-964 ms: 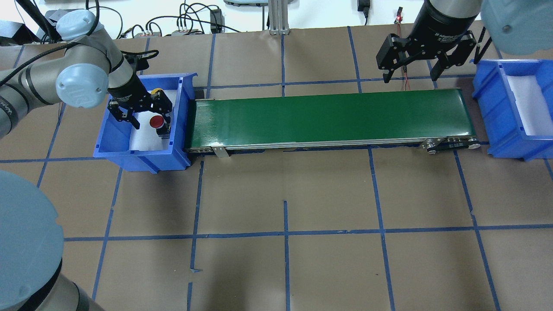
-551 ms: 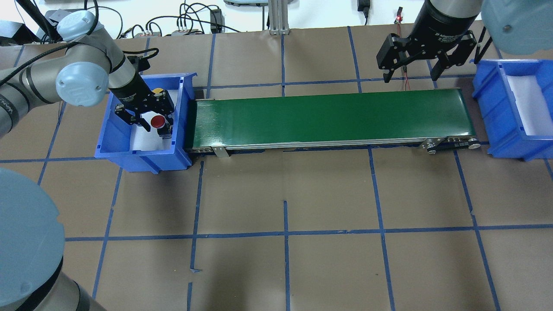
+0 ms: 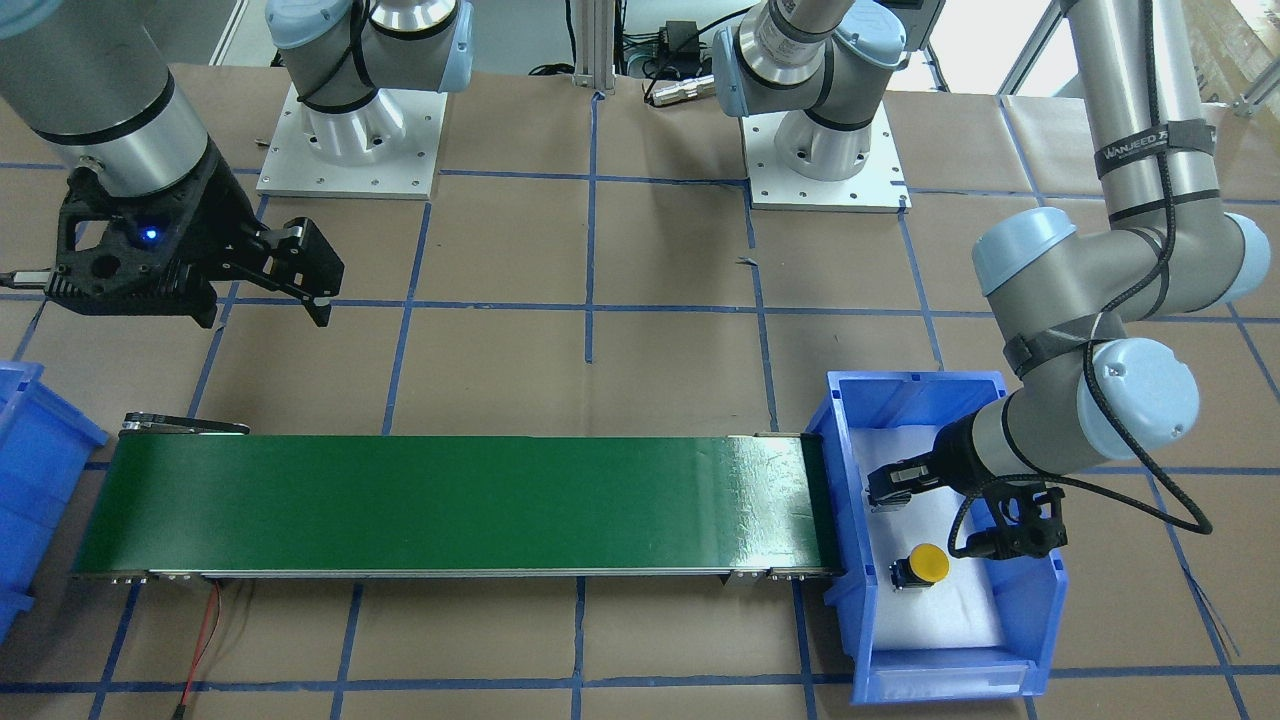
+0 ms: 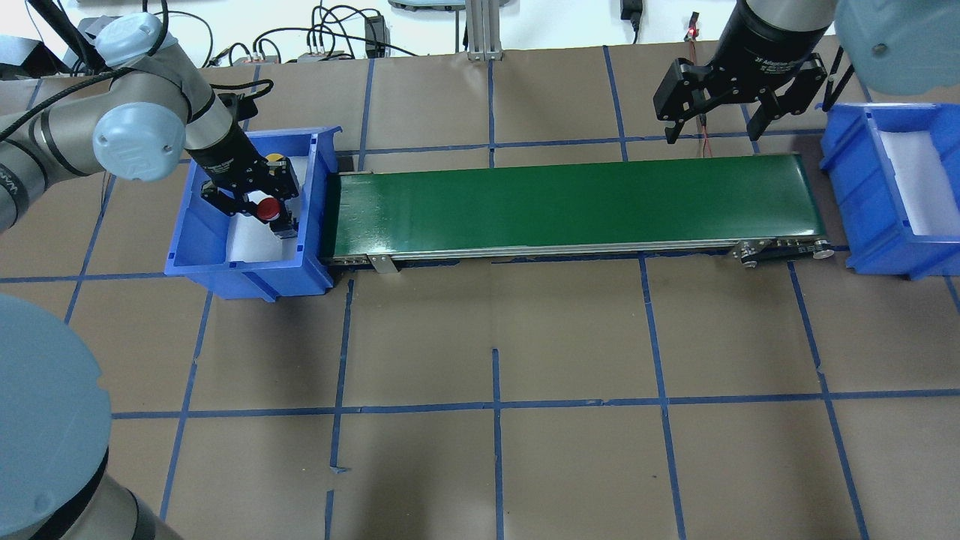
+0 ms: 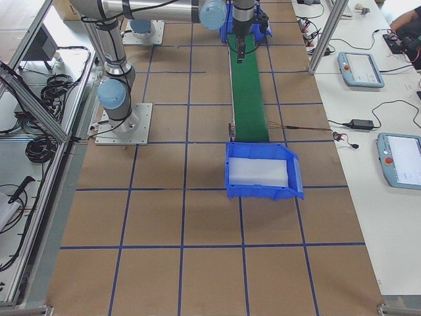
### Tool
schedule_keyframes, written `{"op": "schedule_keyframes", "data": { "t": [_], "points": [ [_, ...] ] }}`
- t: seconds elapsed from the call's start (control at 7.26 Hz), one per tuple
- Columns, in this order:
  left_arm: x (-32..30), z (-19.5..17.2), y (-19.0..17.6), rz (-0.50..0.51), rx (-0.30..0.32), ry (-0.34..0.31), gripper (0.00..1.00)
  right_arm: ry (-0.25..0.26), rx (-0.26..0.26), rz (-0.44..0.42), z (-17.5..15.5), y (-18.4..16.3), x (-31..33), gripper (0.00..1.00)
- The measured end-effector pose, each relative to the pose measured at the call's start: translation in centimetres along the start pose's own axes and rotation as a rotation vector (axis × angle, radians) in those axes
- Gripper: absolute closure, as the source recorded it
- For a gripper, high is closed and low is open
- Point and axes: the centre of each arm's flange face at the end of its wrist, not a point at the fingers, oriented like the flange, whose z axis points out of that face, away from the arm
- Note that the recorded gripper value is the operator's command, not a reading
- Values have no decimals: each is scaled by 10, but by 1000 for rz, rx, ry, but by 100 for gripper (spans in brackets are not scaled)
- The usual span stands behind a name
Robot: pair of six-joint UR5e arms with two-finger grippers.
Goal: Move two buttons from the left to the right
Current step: 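Grasp the red push-button with the left gripper and lift it, then carry the red button onto the green conveyor and release it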
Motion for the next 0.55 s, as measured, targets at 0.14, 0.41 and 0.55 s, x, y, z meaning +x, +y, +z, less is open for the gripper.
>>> {"op": "schedule_keyframes", "data": {
  "t": [0.14,0.41,0.55],
  "points": [
    [0,-17,3,11,9,-15,65,1,3,0,-1,0,0,0],
    [3,-62,9,29,17,-41,64,2,6,-3,-3,2,-2,0],
    [13,-89,9,47,36,-45,64,1,4,-4,-2,2,-2,0]
  ]
}}
